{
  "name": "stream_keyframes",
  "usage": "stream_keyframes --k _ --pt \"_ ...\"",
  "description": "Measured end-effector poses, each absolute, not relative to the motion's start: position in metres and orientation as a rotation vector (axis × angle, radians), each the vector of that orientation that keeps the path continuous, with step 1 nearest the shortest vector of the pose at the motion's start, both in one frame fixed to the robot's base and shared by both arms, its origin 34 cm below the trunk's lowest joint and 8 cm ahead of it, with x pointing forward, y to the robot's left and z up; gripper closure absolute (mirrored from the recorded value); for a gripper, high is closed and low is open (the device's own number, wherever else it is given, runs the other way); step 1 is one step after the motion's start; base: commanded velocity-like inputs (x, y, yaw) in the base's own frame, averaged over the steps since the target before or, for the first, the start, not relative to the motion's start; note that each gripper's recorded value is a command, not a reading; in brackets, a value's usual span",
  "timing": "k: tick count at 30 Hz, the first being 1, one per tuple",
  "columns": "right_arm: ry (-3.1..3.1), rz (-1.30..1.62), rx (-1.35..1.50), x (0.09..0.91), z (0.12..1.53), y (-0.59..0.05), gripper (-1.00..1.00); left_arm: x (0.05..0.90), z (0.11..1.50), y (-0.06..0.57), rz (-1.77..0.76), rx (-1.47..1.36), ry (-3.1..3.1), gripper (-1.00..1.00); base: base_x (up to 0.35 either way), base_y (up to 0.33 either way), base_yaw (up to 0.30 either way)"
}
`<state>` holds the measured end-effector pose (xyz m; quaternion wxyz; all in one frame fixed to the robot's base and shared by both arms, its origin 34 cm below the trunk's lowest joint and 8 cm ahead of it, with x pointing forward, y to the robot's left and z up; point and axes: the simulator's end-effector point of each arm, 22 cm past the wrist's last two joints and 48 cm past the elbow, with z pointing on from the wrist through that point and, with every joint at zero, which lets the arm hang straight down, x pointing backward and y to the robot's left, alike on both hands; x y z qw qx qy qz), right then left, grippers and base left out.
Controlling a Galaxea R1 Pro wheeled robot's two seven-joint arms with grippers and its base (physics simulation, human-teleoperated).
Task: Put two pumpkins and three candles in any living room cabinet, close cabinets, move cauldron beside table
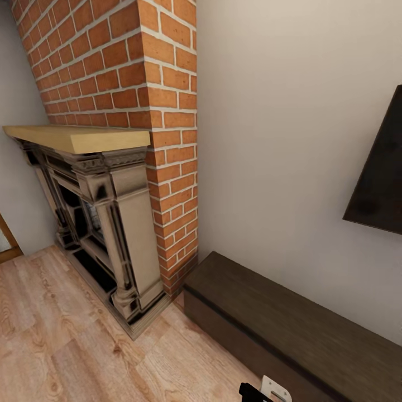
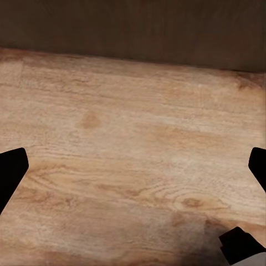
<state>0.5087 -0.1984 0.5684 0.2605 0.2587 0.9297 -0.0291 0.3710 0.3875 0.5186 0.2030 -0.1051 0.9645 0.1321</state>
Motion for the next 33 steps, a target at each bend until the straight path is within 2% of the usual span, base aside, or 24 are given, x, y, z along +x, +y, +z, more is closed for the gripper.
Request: stream_keyframes --k 7,21,25,33 --pt "2.519 -0.079 0.7 0.508 0.568 -0.198 -1.0 0.372 0.517 0.376 0.347 -0.285 2.693 -1.0 0.032 0.0 0.0" --pt "2.518 -0.078 0.699 0.509 0.569 -0.198 -1.0 0.372 0.517 0.374 0.341 -0.27 2.697 -1.0 0.298 0.006 0.0" --pt "2.519 -0.078 0.699 0.509 0.568 -0.198 -1.0 0.373 0.517 0.375 0.342 -0.271 2.696 -1.0 0.093 0.209 -0.069" --pt "2.519 -0.078 0.699 0.509 0.568 -0.198 -1.0 0.372 0.517 0.379 0.351 -0.274 2.694 -1.0 -0.08 0.29 -0.254"
